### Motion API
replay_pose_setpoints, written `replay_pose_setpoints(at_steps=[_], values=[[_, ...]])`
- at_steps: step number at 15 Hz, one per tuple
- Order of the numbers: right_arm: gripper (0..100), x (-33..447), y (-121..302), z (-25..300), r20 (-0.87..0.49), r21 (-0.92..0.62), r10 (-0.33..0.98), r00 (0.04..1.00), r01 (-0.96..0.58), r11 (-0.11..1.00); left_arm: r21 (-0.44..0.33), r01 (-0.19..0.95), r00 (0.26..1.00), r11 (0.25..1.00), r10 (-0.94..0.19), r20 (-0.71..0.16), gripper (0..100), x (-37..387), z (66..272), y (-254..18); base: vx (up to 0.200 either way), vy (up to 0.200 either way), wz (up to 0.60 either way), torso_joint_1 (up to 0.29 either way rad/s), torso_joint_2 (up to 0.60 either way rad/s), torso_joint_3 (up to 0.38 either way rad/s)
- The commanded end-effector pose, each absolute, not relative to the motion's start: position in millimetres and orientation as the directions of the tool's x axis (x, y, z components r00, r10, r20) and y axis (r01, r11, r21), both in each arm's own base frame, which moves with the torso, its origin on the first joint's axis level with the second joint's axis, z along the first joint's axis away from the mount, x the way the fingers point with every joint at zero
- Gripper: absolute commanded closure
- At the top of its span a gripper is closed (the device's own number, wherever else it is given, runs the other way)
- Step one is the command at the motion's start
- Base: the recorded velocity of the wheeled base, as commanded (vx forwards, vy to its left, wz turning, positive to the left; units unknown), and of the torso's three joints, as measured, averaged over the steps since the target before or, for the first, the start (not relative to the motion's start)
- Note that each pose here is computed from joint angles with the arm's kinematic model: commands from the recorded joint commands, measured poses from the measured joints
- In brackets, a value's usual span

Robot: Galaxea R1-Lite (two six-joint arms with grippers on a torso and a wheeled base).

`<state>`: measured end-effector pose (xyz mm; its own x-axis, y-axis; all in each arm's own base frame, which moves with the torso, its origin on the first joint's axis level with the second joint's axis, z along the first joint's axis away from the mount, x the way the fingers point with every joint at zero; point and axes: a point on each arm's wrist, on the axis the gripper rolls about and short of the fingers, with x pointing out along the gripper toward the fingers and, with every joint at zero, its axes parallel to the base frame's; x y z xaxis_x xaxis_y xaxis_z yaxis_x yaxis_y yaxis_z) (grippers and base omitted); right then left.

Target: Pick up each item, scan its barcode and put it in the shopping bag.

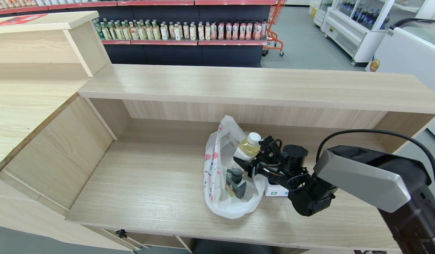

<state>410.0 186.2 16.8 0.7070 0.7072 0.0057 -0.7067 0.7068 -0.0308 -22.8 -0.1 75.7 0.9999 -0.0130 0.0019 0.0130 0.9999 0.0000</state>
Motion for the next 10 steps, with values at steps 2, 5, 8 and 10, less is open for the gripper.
replay_pose_setpoints(at_steps=[2, 5, 8, 10], values=[[0, 410, 186, 17, 0.004, -0.029, 0.706, 0.708, -0.706, 0.708, 0.000, 0.012, 1.000, 1.000, -0.012, 0.003, 0, -23, 76, 0, 0.000, 0.000, 0.00, 0.000, 0.00, 0.000], [0, 404, 175, 45, 0.027, -0.031, 0.694, 0.720, -0.693, 0.720, 0.000, 0.012, 1.000, 1.000, -0.012, 0.003, 0, -23, 76, 0, 0.000, 0.000, 0.00, 0.000, 0.00, 0.000], [0, 374, 153, 97, 0.056, -0.046, 0.675, 0.735, -0.674, 0.737, -0.002, 0.014, 1.000, 1.000, -0.014, 0.003, 0, -23, 76, 0, 0.000, 0.000, 0.00, 0.000, 0.00, 0.000], [0, 339, 128, 129, 0.057, -0.042, 0.656, 0.753, -0.655, 0.755, 0.000, 0.012, 1.000, 1.000, -0.012, 0.003, 0, -23, 76, 0, 0.000, 0.000, 0.00, 0.000, 0.00, 0.000]])
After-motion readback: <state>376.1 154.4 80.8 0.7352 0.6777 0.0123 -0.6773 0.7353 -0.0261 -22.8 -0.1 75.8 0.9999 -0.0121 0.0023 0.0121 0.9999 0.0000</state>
